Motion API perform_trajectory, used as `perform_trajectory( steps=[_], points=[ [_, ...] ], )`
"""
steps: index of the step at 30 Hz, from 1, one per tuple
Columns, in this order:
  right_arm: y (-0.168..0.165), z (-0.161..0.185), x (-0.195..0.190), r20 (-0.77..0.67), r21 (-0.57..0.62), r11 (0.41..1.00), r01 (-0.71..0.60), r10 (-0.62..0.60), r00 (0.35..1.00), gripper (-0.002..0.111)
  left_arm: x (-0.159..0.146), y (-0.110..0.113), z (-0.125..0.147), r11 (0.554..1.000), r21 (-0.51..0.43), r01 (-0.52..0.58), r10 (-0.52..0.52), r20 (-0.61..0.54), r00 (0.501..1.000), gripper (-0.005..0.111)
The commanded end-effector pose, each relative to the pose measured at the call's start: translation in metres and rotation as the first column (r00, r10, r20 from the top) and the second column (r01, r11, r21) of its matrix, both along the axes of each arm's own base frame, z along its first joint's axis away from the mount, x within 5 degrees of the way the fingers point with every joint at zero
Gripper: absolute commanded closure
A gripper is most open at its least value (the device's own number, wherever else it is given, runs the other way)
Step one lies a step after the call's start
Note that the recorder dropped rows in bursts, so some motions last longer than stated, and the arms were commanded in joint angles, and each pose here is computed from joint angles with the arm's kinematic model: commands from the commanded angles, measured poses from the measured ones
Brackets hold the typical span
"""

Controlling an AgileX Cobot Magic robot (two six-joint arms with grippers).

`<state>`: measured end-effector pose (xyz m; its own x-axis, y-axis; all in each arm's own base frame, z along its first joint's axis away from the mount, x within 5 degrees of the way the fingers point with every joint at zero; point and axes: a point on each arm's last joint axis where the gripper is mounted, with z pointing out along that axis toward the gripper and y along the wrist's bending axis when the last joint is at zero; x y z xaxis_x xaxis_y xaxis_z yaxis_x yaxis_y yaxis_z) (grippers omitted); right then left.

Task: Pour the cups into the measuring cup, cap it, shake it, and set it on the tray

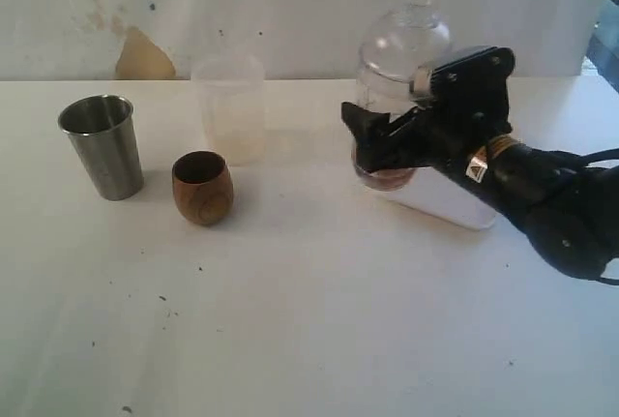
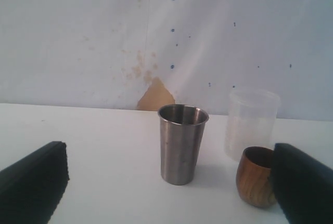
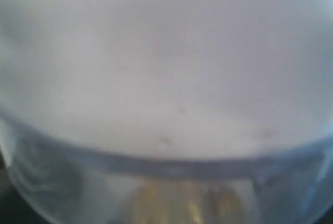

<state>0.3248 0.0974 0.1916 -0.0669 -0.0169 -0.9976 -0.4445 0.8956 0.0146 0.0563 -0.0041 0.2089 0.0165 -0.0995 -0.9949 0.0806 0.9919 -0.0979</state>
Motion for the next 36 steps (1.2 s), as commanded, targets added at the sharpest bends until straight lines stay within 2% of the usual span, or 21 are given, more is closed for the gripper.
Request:
perform_trajectory(
  steps=[1,4,6,8,9,10,12,13,14,16,17,19,22,24,25,27,29,31,33,36],
  points=[
    [0.033,0.009,-0.016,0.011,0.015,0.970,-0.241,0.241,0.970,0.108,0.000,0.000,-0.001,1.000,0.002,0.006,-0.006,0.002,1.000,0.002],
    [0.043,0.014,-0.019,0.077,-0.013,0.969,-0.245,0.245,0.966,0.108,0.000,0.000,-0.001,1.000,0.002,0.006,-0.006,0.002,1.000,0.002],
    [0.015,0.017,-0.005,0.083,0.041,0.997,-0.063,0.059,0.995,0.108,0.000,0.000,-0.001,1.000,0.002,0.006,-0.006,0.002,1.000,0.002],
    [-0.005,0.012,0.000,0.044,0.030,0.999,-0.019,0.017,0.999,0.108,0.000,0.000,-0.001,1.000,0.002,0.006,-0.006,0.002,1.000,0.002],
    [-0.004,0.011,-0.003,0.029,0.036,0.998,-0.047,0.046,0.999,0.108,0.000,0.000,-0.001,1.000,0.002,0.006,-0.006,0.002,1.000,0.002],
    [0.007,0.012,-0.012,0.004,0.050,0.985,-0.167,0.167,0.986,0.108,0.000,0.000,-0.001,1.000,0.002,0.006,-0.006,0.002,1.000,0.002],
    [0.035,0.015,-0.025,0.029,0.053,0.949,-0.311,0.310,0.950,0.108,0.000,0.000,-0.001,1.000,0.002,0.006,-0.006,0.002,1.000,0.002],
    [0.040,0.017,-0.026,0.052,0.032,0.948,-0.316,0.314,0.948,0.108,0.000,0.000,-0.001,1.000,0.002,0.006,-0.006,0.002,1.000,0.002],
    [0.039,0.020,-0.020,0.075,0.010,0.968,-0.249,0.248,0.966,0.108,0.000,0.000,-0.001,1.000,0.002,0.006,-0.006,0.002,1.000,0.002],
    [0.012,0.019,-0.004,0.047,0.041,0.998,-0.037,0.035,0.998,0.108,0.000,0.000,-0.001,1.000,0.002,0.006,-0.006,0.002,1.000,0.002],
    [0.000,0.017,-0.001,0.030,0.037,0.999,0.006,-0.007,1.000,0.108,0.000,0.000,-0.001,1.000,0.002,0.006,-0.006,0.002,1.000,0.002],
    [-0.002,0.011,-0.005,0.005,-0.005,0.998,-0.056,0.056,0.998,0.108,0.000,0.000,-0.001,1.000,0.002,0.006,-0.006,0.002,1.000,0.002],
    [0.027,0.008,-0.020,-0.056,0.001,0.969,-0.246,0.246,0.968,0.108,0.000,0.000,-0.001,1.000,0.002,0.006,-0.006,0.002,1.000,0.002],
    [0.048,0.010,-0.028,-0.022,-0.035,0.946,-0.321,0.321,0.947,0.108,0.000,0.000,-0.001,1.000,0.002,0.006,-0.006,0.002,1.000,0.002],
    [0.053,0.014,-0.028,0.010,-0.050,0.945,-0.324,0.324,0.946,0.108,0.000,0.000,-0.001,1.000,0.002,0.006,-0.006,0.002,1.000,0.002],
    [0.050,0.021,-0.018,0.043,-0.043,0.970,-0.238,0.240,0.970,0.108,0.000,0.000,-0.001,1.000,0.002,0.006,-0.006,0.002,1.000,0.002],
    [0.032,0.022,-0.006,0.013,0.007,0.995,-0.101,0.101,0.995,0.108,0.000,0.000,-0.001,1.000,0.002,0.006,-0.006,0.002,1.000,0.002],
    [0.015,0.019,0.000,-0.001,-0.013,0.999,-0.039,0.039,0.999,0.108,0.000,0.000,-0.001,1.000,0.002,0.006,-0.006,0.002,1.000,0.002],
    [0.007,0.016,-0.002,-0.015,-0.043,0.997,-0.059,0.058,0.998,0.108,0.000,0.000,-0.001,1.000,0.002,0.006,-0.006,0.002,1.000,0.002],
    [0.023,0.020,-0.016,-0.022,-0.024,0.975,-0.220,0.220,0.975,0.108,0.000,0.000,-0.001,1.000,0.002,0.006,-0.006,0.002,1.000,0.002]
  ],
)
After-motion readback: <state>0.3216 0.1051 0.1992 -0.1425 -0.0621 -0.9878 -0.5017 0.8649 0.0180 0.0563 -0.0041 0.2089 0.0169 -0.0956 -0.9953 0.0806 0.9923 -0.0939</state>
